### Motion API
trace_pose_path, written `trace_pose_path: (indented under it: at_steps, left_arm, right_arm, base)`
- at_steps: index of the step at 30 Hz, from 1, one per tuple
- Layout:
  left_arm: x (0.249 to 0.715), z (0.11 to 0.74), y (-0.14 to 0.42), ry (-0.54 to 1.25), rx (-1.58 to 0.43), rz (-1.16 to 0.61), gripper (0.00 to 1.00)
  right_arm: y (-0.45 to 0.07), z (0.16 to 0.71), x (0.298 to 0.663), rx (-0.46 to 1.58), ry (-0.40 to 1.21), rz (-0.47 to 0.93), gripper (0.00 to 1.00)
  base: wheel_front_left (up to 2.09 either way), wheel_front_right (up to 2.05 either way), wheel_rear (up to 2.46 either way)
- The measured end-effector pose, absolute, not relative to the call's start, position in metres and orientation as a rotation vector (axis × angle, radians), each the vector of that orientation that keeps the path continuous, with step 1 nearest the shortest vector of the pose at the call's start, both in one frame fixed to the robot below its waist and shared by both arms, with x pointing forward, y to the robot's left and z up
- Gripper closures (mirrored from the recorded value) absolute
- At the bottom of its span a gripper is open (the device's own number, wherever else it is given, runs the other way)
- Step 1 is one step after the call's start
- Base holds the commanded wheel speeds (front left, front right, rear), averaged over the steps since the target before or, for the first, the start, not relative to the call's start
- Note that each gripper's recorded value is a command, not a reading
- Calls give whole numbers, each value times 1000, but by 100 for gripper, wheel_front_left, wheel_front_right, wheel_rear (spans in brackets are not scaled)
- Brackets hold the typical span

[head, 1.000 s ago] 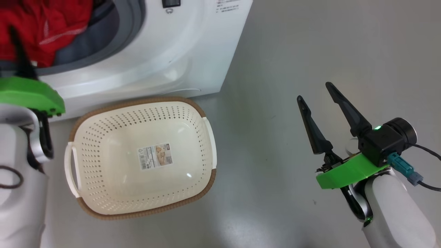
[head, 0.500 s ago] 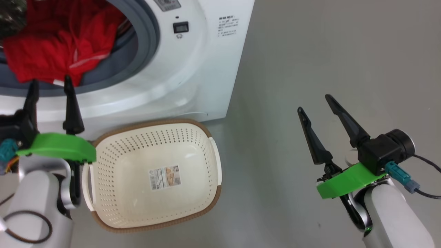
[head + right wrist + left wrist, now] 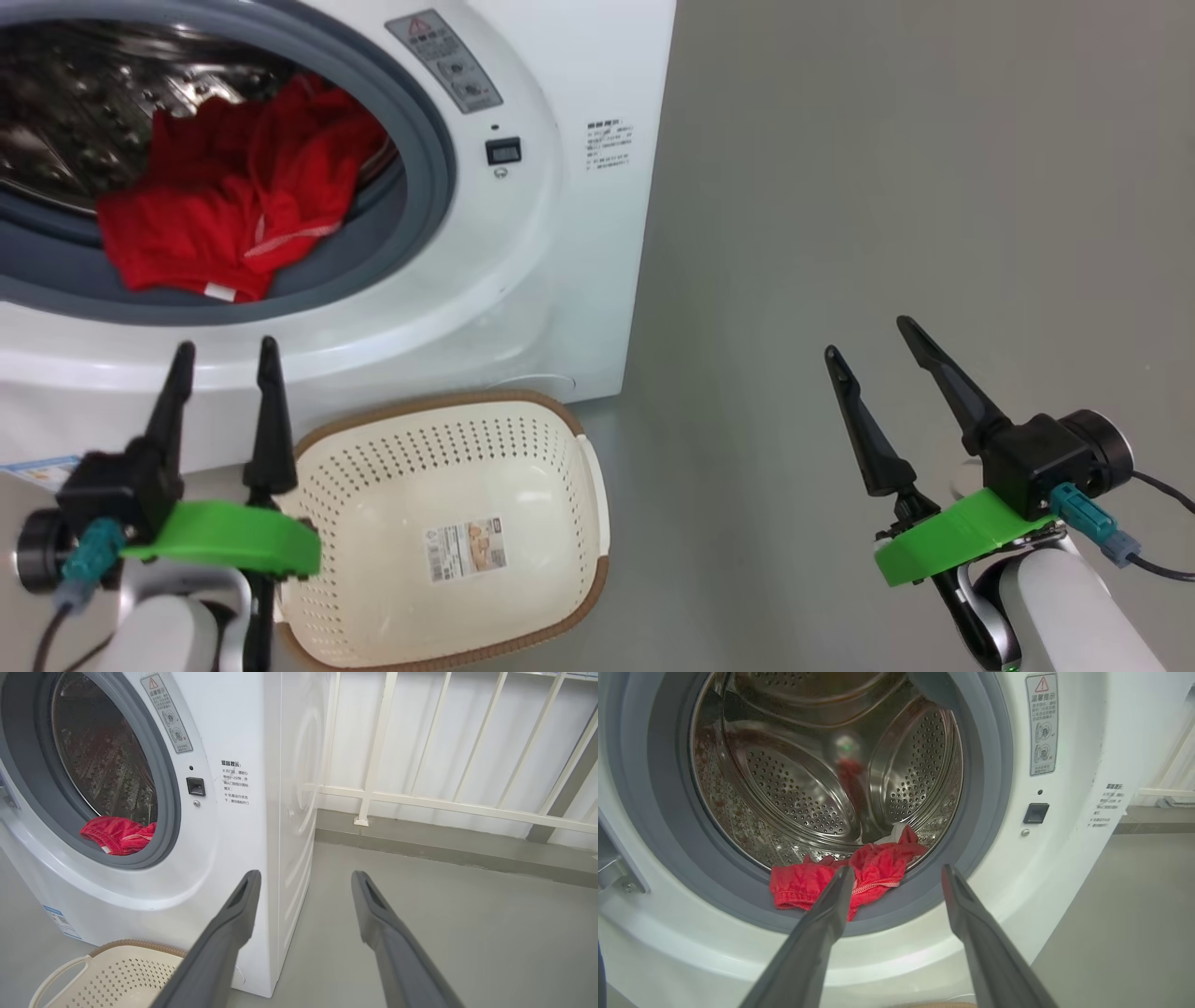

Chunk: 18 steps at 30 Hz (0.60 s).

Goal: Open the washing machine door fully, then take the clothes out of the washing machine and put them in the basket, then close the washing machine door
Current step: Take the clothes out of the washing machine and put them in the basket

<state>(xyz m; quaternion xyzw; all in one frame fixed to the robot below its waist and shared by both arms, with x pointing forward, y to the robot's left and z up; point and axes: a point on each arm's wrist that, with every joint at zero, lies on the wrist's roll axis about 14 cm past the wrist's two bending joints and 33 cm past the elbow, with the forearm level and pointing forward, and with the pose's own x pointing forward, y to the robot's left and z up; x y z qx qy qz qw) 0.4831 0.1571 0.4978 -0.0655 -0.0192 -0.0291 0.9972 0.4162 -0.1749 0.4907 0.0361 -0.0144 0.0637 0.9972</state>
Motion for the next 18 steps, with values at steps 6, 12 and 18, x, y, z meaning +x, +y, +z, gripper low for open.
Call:
trace_pose_path:
  at_steps: [6,12,18]
  left_arm:
    - [456,502,146,-42,-155,-111,0]
    - [442,503,148,-39,-164,-109,0]
    - [434,512,157,-75,-152,-67,0]
  right_arm:
    - [-175,500,405,68,-52,125,0]
    - [-176,509,401,66,-75,125,0]
    - [-174,513,398,66,-89,127,0]
  base:
    - [0,0,0]
    - [0,0,0]
    - [0,0,0]
